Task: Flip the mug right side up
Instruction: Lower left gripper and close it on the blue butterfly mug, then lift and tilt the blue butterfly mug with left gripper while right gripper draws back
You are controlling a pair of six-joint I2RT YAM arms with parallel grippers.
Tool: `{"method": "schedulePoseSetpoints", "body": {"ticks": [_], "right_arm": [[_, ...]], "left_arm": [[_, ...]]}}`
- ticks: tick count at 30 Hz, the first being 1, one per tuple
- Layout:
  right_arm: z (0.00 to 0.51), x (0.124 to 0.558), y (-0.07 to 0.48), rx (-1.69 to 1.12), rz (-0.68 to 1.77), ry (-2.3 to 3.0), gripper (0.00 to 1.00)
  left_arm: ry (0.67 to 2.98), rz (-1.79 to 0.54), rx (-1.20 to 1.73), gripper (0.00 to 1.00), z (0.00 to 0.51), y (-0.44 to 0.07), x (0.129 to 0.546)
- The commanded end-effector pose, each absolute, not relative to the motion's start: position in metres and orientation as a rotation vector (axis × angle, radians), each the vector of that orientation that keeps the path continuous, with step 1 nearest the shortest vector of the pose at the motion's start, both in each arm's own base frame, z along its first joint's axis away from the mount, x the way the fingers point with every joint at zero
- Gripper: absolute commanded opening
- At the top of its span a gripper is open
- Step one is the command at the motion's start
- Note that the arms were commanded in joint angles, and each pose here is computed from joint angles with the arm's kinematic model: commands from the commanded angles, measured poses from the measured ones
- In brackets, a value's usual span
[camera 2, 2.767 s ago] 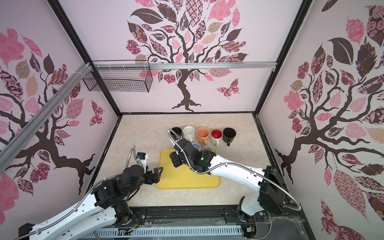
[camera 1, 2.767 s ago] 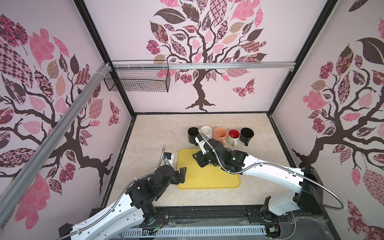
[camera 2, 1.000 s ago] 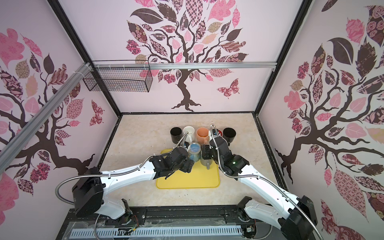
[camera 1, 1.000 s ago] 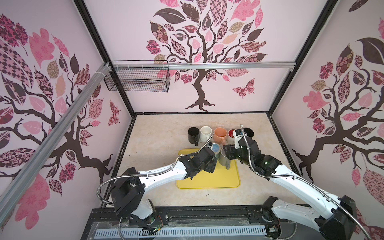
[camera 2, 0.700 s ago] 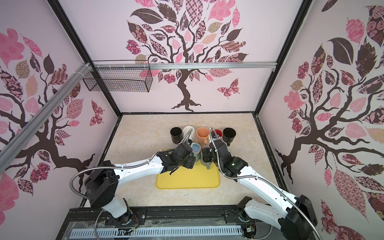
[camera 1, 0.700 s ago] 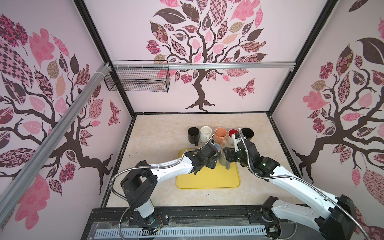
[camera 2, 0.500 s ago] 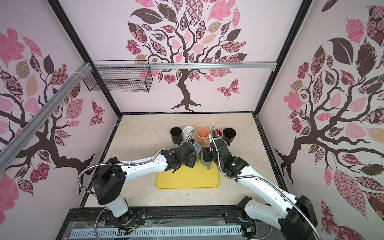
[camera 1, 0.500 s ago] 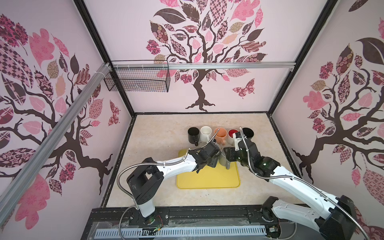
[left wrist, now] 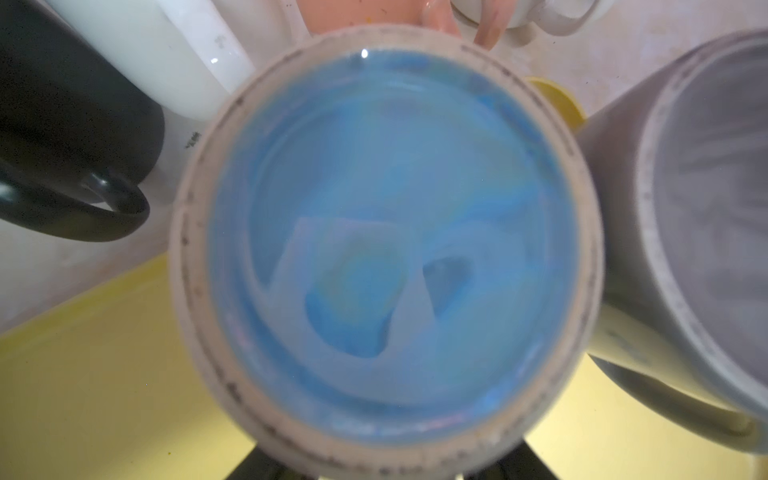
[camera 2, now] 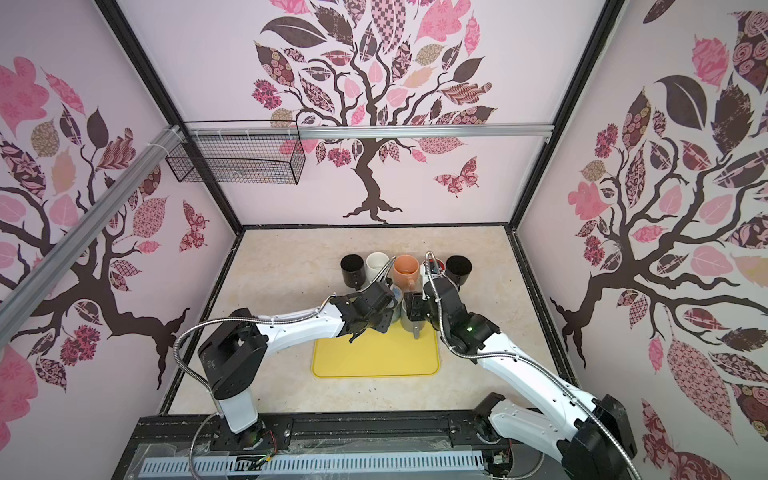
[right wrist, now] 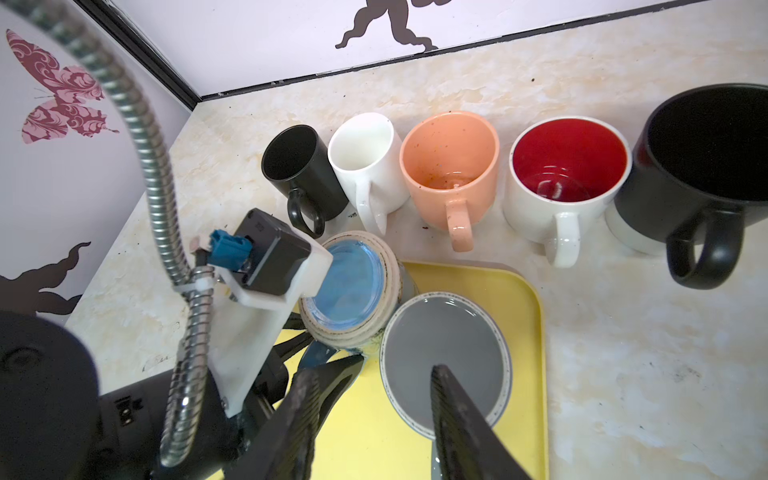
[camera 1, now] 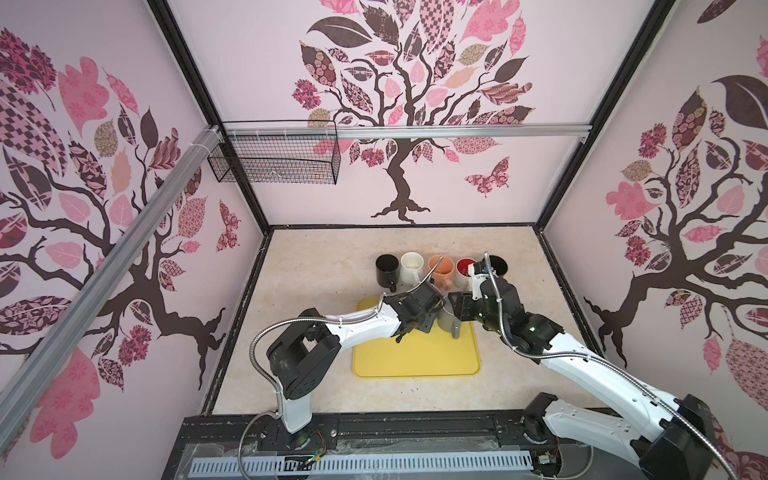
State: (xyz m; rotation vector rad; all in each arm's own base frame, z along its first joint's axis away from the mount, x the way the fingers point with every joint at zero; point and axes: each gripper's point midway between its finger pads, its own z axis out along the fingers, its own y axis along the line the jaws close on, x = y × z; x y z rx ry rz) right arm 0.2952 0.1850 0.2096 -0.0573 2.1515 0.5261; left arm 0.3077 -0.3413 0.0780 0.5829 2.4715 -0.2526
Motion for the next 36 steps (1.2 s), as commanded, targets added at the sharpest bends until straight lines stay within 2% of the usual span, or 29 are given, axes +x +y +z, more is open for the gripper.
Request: {"method": "schedulePoseSetpoints", "body": {"ticks": [1,8,10,12,20,36], "right_arm": [[0.225,0.294,0.185,-0.065,0.558,2.101,0.47],[0.224,0.292,0.187,-0.072,0.579,2.102,0.47],[0.224,0.291,0.189,-0.084,0.592,2.103,0.47],[0.223,0.289,0.191,-0.095,0.607,2.105,0.47],[0.227,0.285,0.202,-0.129,0.680,2.096,0.47],[0.262,0.281,0.227,-0.158,0.876,2.033,0.46]], "left_arm": [[2.441,-0.264,0.577,0.46,0.090,-0.349,0.318],[2.436,-0.231,0.567,0.26,0.090,-0.345,0.321],[2.425,-0.224,0.565,0.09,0.092,-0.344,0.322],[2.423,-0.209,0.569,0.00,0.094,-0.343,0.323],[2.392,-0.207,0.565,0.00,0.113,-0.321,0.309],[2.210,-0.344,0.431,0.00,0.198,-0.268,0.276]]}}
